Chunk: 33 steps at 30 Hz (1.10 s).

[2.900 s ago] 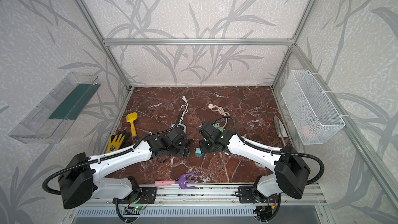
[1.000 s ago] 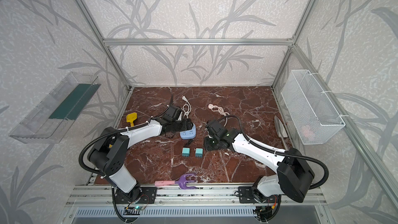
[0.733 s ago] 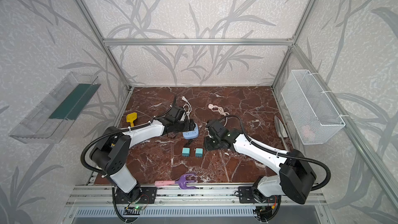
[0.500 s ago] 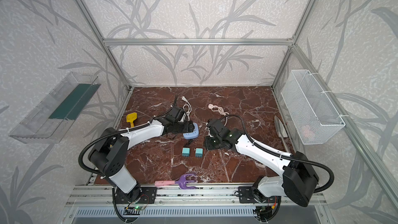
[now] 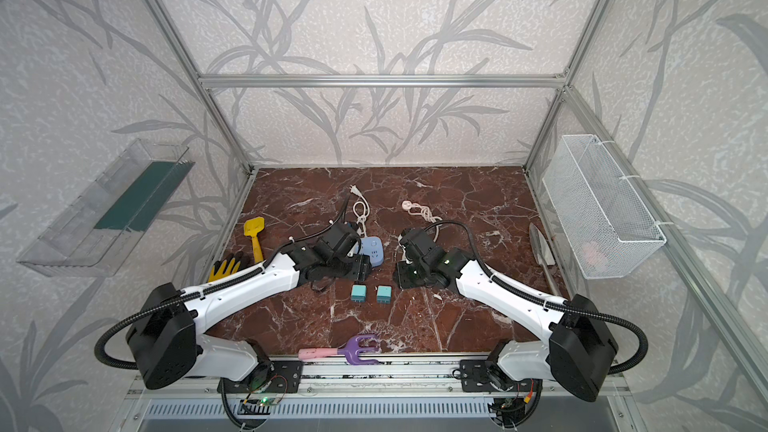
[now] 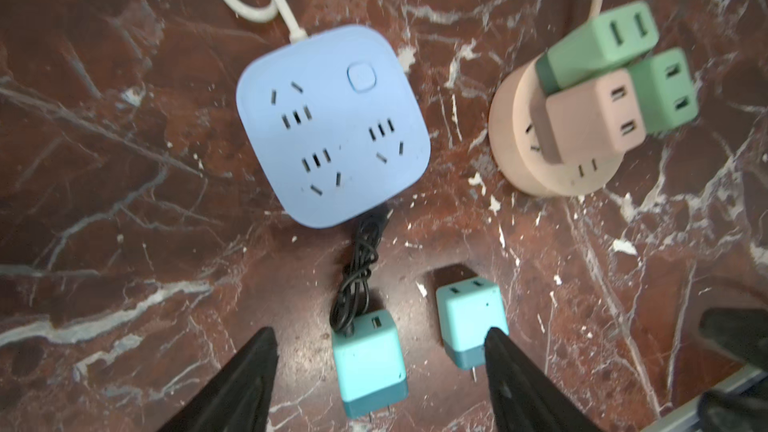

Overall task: Insert the plug
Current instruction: 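Move the left gripper over the teal charger with the black cable, then lower the left gripper and close it on the teal charger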

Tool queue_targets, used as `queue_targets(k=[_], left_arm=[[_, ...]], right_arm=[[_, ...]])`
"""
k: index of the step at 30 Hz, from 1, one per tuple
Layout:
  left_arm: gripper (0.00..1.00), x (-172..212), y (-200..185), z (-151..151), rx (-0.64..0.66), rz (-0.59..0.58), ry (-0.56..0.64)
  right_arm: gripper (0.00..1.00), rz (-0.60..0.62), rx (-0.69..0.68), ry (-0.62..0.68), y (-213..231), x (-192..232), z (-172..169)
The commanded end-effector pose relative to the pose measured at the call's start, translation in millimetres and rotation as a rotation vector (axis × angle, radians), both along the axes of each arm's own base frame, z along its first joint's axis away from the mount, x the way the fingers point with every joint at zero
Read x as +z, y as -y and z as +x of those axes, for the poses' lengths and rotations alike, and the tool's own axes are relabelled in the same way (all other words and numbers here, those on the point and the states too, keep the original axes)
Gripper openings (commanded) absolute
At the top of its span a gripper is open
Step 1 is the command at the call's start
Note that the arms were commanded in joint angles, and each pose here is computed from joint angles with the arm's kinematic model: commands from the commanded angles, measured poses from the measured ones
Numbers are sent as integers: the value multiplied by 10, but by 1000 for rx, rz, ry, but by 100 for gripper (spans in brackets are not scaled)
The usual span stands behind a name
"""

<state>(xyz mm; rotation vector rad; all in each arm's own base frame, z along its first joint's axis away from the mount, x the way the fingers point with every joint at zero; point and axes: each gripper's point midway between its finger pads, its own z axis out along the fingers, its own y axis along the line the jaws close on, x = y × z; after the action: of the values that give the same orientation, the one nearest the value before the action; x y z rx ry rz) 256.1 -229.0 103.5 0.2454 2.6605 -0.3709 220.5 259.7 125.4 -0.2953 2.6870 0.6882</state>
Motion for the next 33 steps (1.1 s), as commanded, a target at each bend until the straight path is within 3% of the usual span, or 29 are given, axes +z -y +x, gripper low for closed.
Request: queue_targets(k=[1, 13, 33], left_arm=[[73, -91, -140, -166, 28, 51, -29], [61, -375, 32, -439, 13, 48, -98], [56, -613, 88, -456, 49, 78, -125]], right_arm=[[37, 9, 3, 2, -40, 36, 46], [37, 24, 0, -9, -58, 27, 33], [37, 33, 11, -23, -92, 25, 20]])
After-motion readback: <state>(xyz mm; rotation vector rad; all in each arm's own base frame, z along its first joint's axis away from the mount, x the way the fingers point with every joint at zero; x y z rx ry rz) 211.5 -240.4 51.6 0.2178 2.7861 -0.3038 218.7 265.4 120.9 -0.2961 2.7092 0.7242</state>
